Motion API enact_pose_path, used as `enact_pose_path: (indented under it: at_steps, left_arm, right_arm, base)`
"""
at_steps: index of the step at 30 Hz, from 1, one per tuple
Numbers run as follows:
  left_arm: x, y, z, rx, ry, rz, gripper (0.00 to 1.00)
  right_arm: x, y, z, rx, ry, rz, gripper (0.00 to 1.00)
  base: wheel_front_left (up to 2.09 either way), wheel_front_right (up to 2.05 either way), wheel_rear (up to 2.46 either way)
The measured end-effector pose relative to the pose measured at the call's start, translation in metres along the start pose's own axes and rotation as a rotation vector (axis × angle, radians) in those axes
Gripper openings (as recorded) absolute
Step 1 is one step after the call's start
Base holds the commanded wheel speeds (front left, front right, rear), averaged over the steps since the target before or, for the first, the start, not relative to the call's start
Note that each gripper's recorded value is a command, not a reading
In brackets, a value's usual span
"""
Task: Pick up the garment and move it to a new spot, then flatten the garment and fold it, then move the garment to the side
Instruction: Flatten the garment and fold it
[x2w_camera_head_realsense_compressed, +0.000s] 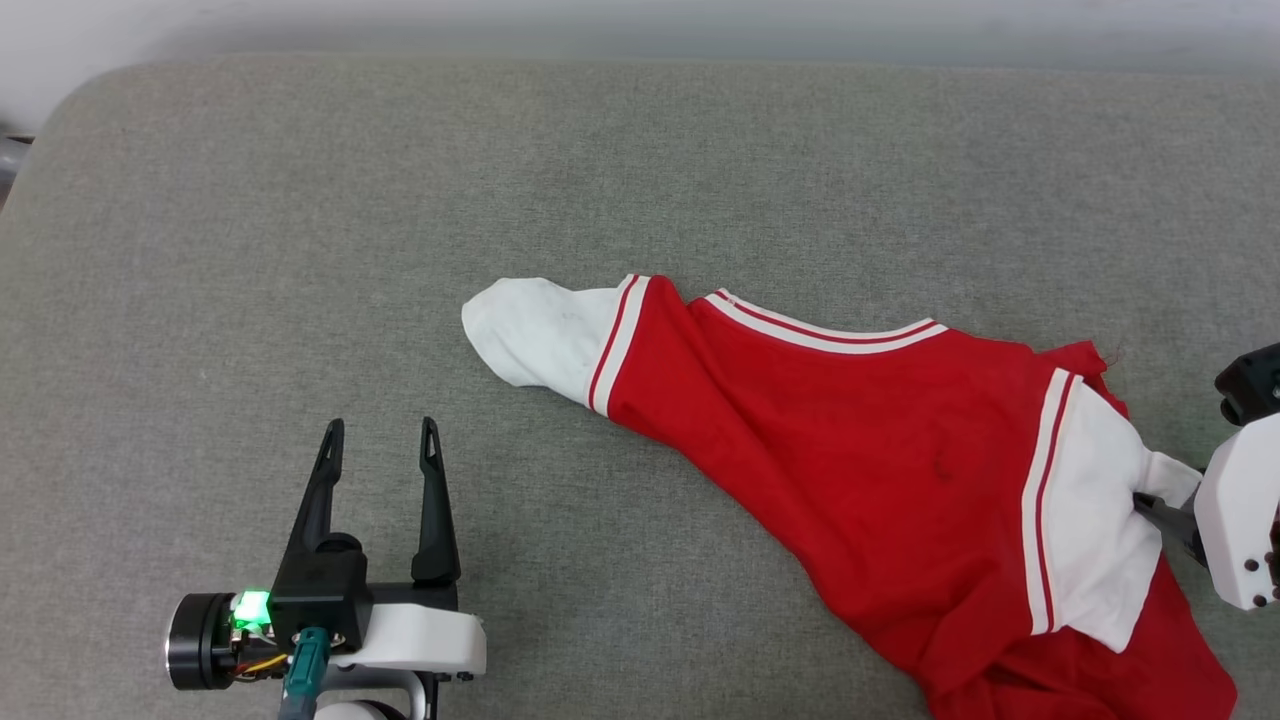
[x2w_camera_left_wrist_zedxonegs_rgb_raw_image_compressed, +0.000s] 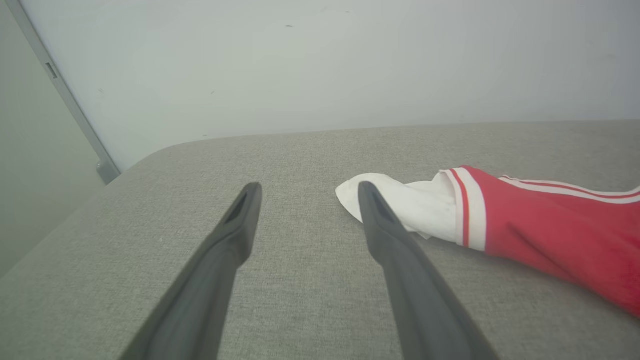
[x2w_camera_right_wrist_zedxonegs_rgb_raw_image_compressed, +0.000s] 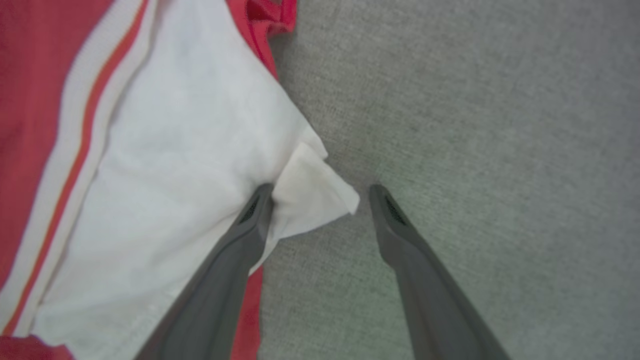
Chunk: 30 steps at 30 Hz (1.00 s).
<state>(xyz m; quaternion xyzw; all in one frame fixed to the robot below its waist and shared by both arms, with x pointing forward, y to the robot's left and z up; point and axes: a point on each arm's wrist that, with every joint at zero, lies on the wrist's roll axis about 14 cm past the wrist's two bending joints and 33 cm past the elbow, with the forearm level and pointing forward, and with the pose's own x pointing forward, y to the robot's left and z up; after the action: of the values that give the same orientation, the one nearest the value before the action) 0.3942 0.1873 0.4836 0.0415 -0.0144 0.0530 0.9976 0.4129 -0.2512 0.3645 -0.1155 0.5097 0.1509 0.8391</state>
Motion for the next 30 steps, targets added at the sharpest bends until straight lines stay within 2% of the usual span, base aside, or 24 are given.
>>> enact_pose_path:
  at_steps: [1, 2, 3, 7, 11, 15, 20, 25, 30]
  left_arm:
    - [0.000, 0.000, 0.000, 0.000, 0.000, 0.000, 1.00]
    - [0.001, 0.000, 0.000, 0.000, 0.000, 0.001, 1.00]
    - [0.001, 0.000, 0.000, 0.000, 0.000, 0.000, 1.00]
    - [0.001, -0.002, 0.001, -0.003, -0.005, -0.007, 1.00]
    - [0.000, -0.003, 0.008, -0.007, -0.023, -0.010, 1.00]
    - [-0.002, -0.005, 0.011, -0.010, -0.030, -0.016, 1.00]
    - [-0.003, -0.007, 0.013, -0.013, -0.038, -0.025, 1.00]
    - [-0.001, -0.008, 0.010, -0.013, -0.030, -0.033, 1.00]
    - [0.004, -0.007, 0.003, -0.010, -0.013, -0.033, 1.00]
  right_arm:
    - [0.001, 0.001, 0.000, 0.011, -0.003, 0.008, 1.00]
    - [0.001, 0.001, 0.001, 0.019, -0.013, 0.011, 0.36]
    - [0.001, 0.001, 0.001, 0.023, -0.023, 0.014, 0.00]
    - [-0.004, 0.002, 0.010, 0.024, -0.104, 0.018, 0.00]
    - [-0.022, 0.002, 0.032, 0.022, -0.247, 0.024, 0.00]
    - [-0.052, -0.010, 0.057, 0.013, -0.392, -0.002, 0.00]
    - [-0.081, -0.031, 0.079, 0.012, -0.497, -0.052, 0.00]
    - [-0.091, -0.055, 0.099, 0.039, -0.528, -0.104, 0.00]
    - [-0.074, -0.087, 0.091, 0.097, -0.429, -0.179, 0.00]
  base:
    - [0.00, 0.00, 0.00]
    - [0.00, 0.00, 0.00]
    - [0.00, 0.00, 0.00]
    - [0.00, 0.00, 0.00]
    - [0.00, 0.00, 0.00]
    - [0.00, 0.00, 0.00]
    - [0.00, 0.00, 0.00]
    - [0.00, 0.00, 0.00]
    - [0.00, 0.00, 0.00]
